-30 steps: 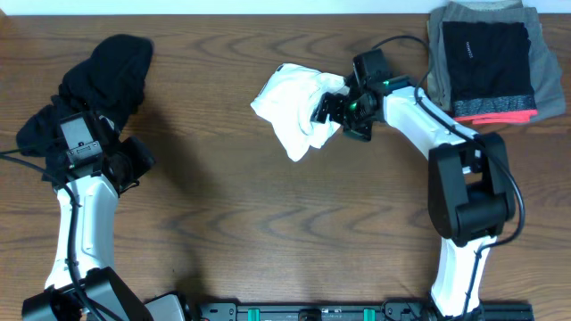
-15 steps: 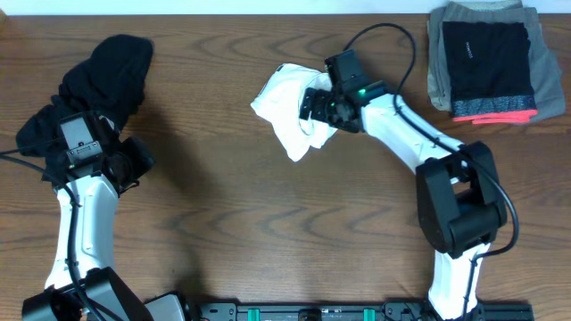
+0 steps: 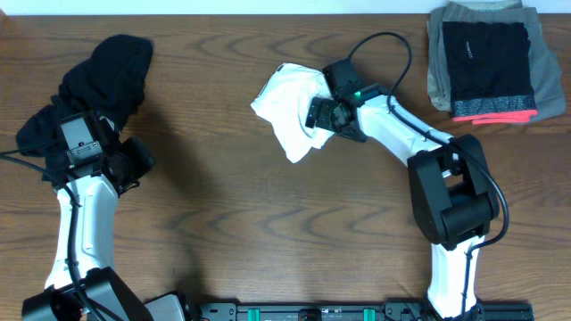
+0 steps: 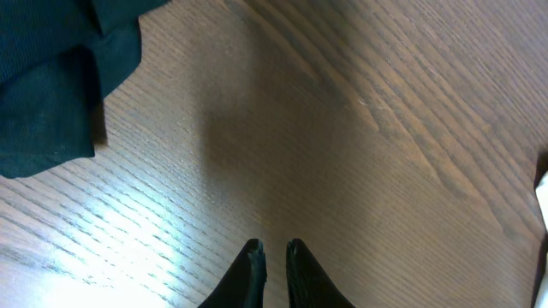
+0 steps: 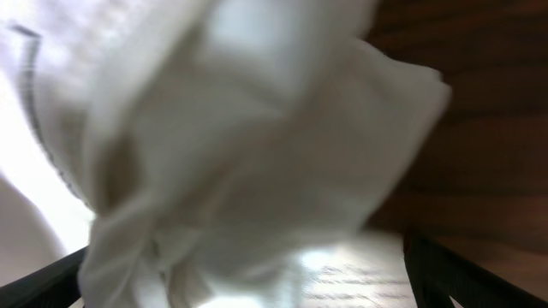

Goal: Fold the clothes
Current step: 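Grasp the white shirt bundle's right edge with the right gripper, then lift and carry the shirt bundle up-right onto the shorts stack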

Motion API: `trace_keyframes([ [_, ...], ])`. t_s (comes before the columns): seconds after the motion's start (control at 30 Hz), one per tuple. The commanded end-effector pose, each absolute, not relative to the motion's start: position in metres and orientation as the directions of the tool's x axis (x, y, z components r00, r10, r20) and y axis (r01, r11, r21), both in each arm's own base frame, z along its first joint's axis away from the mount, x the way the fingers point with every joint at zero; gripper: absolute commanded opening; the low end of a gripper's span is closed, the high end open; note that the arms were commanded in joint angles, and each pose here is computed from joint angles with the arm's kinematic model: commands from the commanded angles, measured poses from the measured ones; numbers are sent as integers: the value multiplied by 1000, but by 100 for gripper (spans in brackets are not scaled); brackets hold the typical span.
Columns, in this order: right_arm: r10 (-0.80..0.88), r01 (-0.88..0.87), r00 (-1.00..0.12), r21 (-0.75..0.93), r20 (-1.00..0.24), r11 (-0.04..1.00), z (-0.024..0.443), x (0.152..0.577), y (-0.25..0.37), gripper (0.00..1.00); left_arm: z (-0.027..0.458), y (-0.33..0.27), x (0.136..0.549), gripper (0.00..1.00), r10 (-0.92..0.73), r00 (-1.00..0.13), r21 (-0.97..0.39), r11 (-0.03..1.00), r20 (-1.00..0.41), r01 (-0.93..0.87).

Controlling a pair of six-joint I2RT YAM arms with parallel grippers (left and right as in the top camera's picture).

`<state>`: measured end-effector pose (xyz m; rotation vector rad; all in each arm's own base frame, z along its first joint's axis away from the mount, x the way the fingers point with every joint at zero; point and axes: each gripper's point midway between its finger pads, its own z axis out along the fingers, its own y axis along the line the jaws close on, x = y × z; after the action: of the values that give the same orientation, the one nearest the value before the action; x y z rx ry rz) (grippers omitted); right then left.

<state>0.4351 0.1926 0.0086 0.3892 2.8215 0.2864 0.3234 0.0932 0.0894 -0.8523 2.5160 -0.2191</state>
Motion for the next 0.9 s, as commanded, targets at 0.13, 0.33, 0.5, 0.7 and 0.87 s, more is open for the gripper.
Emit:
trace_keyframes([
  [0.13,331,282,-914,222,-233,934,1,438,178,74,91,93,326,13,-604,-698,-294,797,-384,-528],
  [0.33,327,272,-921,252,-212,929,-11,440,186,41,91,93,326,13,-604,-699,-294,797,-383,-528],
  [0.5,345,291,-919,259,-192,921,-18,442,178,1,91,93,325,13,-605,-700,-293,796,-379,-529],
  [0.7,257,173,-927,295,-273,940,9,464,162,1,90,93,324,13,-605,-701,-292,796,-378,-530],
  [0.87,176,10,-909,401,-378,916,75,488,156,1,91,93,325,13,-605,-700,-293,796,-379,-530],
])
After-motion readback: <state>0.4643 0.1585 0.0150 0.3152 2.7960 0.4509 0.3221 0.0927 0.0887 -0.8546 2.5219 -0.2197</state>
